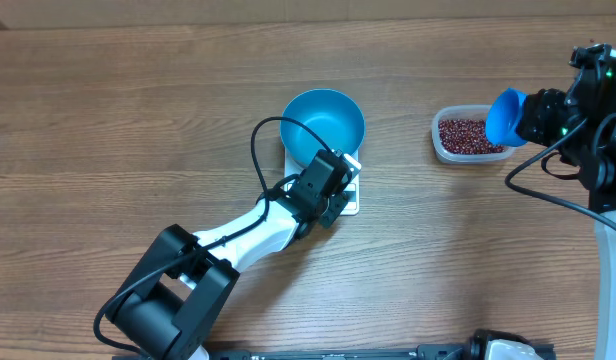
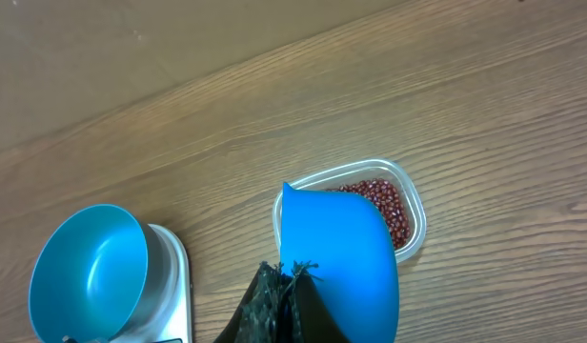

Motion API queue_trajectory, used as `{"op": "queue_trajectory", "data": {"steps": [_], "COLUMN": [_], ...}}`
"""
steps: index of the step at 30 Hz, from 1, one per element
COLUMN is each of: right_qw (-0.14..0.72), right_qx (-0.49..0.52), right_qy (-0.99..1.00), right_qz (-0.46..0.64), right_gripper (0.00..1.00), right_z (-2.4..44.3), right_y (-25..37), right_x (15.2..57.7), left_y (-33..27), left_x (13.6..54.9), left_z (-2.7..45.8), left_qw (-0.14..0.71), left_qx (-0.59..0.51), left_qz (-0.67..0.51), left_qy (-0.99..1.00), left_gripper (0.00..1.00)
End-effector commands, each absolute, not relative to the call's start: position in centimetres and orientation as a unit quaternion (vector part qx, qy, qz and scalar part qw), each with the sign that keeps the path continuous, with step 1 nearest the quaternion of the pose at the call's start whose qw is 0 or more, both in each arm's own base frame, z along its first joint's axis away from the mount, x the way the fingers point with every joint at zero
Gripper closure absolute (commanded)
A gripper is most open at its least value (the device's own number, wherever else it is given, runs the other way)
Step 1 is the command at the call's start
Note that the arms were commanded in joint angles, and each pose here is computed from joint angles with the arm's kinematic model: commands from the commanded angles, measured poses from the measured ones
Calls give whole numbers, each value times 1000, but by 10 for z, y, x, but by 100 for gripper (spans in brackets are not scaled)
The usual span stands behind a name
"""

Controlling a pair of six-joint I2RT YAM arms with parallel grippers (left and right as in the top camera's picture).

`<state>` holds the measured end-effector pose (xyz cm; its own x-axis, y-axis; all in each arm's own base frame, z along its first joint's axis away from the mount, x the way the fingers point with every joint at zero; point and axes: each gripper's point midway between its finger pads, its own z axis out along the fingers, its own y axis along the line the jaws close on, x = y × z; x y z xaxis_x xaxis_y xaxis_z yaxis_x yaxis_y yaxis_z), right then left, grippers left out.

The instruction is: Scoop item into bowl and weigh 150g on scale

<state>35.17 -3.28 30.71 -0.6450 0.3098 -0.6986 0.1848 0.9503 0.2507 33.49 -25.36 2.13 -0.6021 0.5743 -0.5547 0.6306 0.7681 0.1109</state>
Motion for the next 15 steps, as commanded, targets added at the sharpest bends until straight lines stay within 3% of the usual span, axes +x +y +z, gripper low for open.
{"op": "queue_trajectory", "data": {"steps": [1, 15], "right_qw": [419, 422], "right_qx": [137, 136], "right_qy": [895, 893], "right_qz": [73, 73], "right_gripper": [96, 96], "right_z": [322, 323], "right_y": [-36, -36], "right_x": [352, 353], "left_y": [-250, -254], "left_x": [334, 331], "left_z": [13, 21], "left_qw": [281, 285], "left_qx": [349, 362], "left_qz": [-39, -38], "left_qy": [893, 887], "left_gripper": [96, 96]}}
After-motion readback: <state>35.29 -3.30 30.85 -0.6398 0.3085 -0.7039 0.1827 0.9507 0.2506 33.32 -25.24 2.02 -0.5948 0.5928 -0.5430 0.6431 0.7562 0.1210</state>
